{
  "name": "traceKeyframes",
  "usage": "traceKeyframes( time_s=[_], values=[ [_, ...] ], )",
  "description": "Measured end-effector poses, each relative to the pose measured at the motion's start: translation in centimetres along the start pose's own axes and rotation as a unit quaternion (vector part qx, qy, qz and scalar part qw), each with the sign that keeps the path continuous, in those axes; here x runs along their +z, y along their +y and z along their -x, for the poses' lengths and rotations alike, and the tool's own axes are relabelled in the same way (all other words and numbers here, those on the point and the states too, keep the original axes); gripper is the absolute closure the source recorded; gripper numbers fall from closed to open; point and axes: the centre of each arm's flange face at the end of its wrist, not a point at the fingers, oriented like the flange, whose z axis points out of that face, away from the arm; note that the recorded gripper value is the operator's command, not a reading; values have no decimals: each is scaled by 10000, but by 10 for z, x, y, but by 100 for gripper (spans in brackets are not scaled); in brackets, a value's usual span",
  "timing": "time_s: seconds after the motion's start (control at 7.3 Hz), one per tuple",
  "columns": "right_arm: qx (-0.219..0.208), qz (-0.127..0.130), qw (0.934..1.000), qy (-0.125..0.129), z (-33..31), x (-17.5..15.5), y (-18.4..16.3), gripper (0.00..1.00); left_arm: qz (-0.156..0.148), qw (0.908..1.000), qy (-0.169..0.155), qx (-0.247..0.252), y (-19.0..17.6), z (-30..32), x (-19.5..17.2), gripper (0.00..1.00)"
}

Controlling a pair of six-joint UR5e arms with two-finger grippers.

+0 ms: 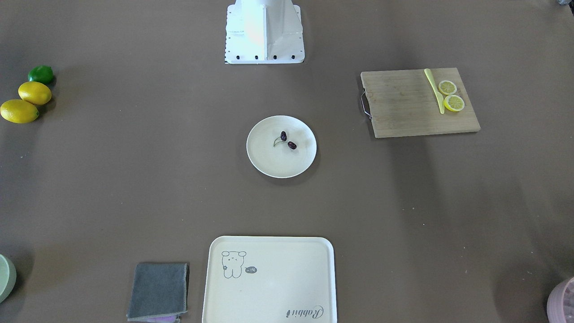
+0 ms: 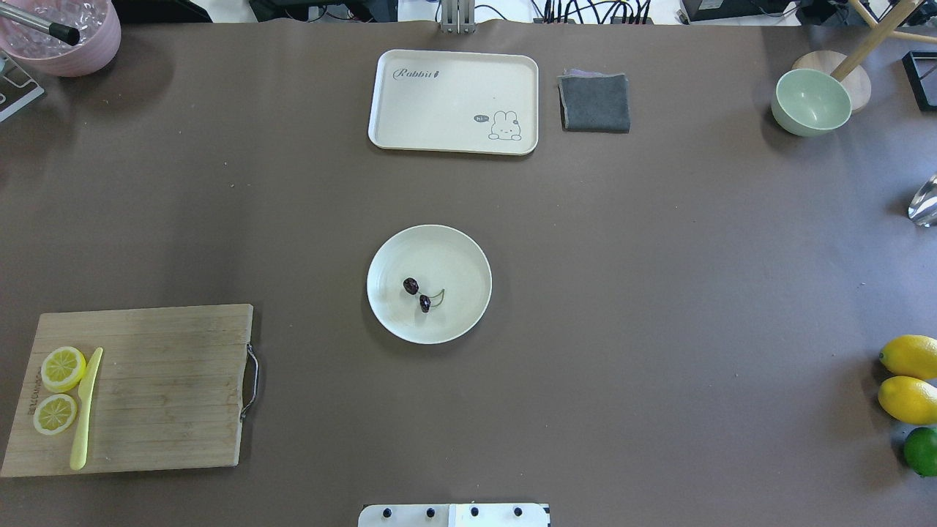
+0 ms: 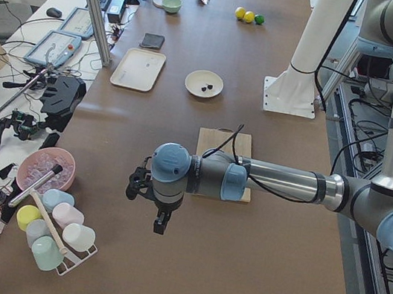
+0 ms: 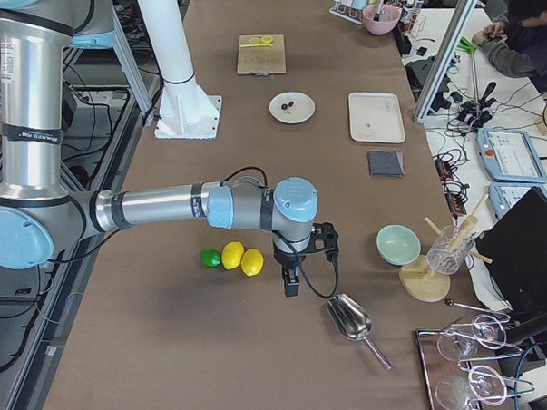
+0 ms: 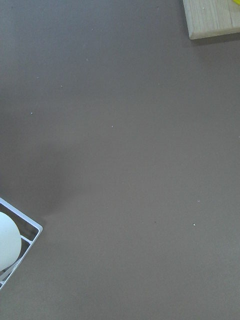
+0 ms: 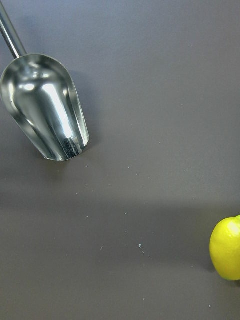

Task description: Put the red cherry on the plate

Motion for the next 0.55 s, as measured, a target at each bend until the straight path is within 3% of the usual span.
traceKeyframes(
  time_s=[0.55],
  values=[
    [7,6,10000,-1,-1,1,0,0,-8,10000,1,14,0,-1,-1,2]
  ],
)
